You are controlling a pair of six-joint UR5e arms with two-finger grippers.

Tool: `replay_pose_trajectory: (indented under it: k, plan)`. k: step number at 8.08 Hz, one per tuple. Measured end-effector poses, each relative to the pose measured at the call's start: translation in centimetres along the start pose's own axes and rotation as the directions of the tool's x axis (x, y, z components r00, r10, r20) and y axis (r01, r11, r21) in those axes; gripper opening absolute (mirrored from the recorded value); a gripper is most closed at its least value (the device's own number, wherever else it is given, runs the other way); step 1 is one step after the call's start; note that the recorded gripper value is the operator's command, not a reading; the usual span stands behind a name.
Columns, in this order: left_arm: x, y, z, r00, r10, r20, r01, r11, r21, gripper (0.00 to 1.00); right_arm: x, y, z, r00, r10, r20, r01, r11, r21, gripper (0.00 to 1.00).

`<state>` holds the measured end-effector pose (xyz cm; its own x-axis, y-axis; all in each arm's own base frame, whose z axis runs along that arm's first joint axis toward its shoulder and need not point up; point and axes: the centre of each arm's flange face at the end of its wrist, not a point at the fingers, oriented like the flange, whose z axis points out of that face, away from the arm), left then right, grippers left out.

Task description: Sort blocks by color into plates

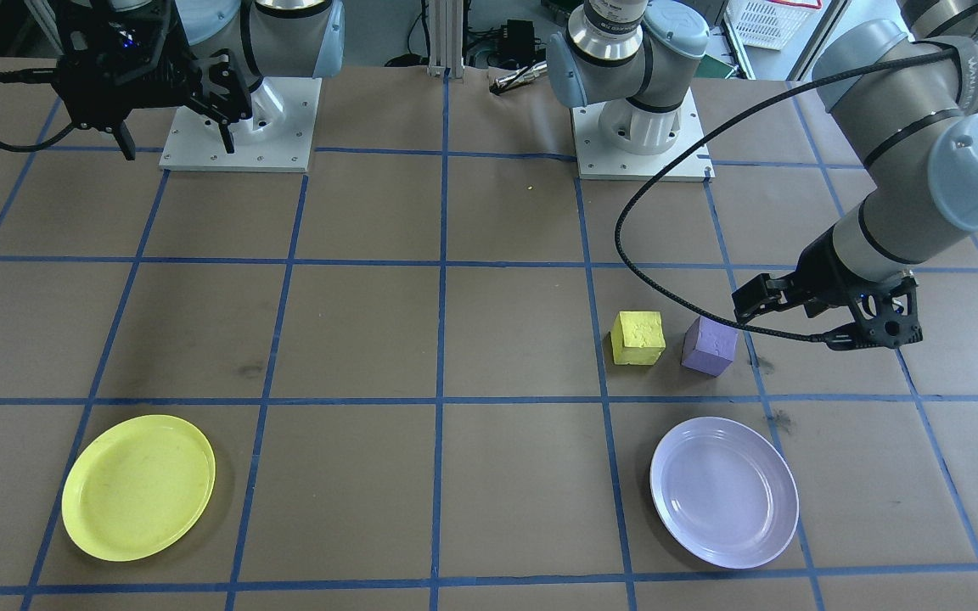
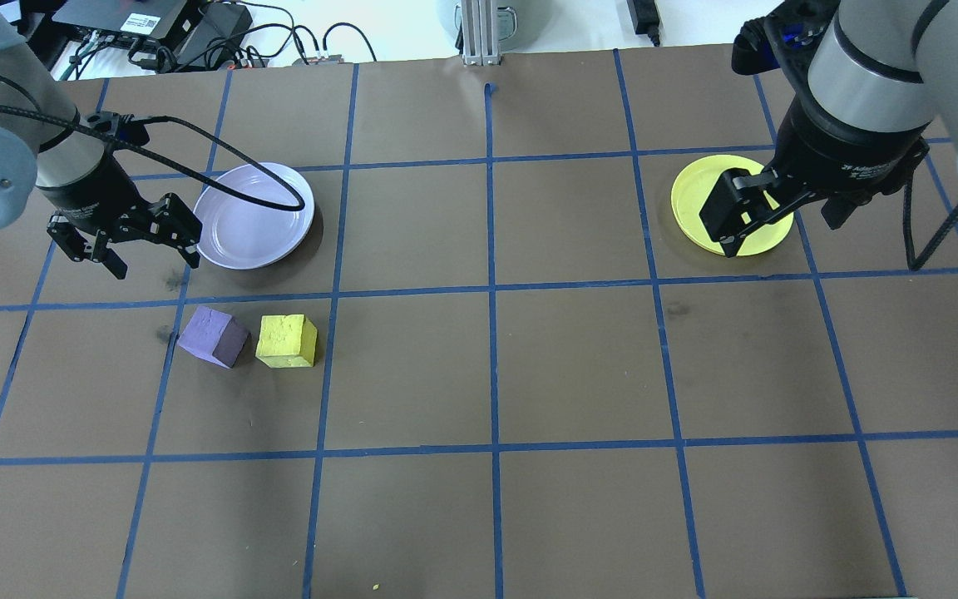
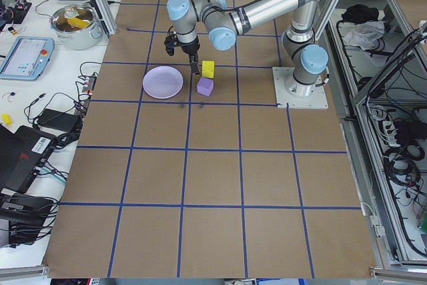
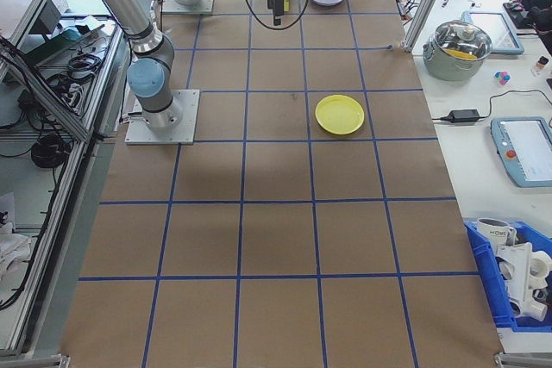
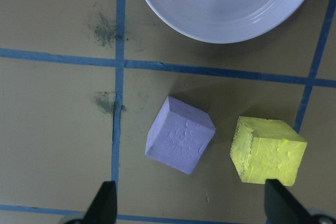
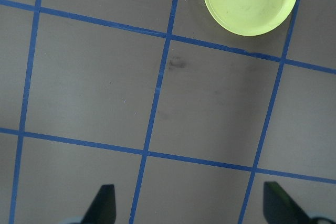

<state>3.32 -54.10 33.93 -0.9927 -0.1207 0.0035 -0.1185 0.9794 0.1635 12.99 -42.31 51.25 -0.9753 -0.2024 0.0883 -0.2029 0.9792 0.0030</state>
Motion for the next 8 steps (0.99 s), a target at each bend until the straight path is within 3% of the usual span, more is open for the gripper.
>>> replay_pose_trajectory:
  k: [4, 8]
  plan:
    - [0.1, -1.2, 6.9, 1.000, 0.005, -0.016, -0.007, 0.997, -0.081, 1.00, 0.0, 0.0, 0.1, 1.000, 0.001, 0.001, -0.001, 1.000, -0.006, 1.00]
    - [0.1, -1.6, 10.3, 0.995, 0.094, -0.029, -0.097, 0.989, -0.110, 1.00, 0.0, -0.1, 0.3, 1.000, 0.001, 0.002, -0.001, 1.000, -0.009, 1.00]
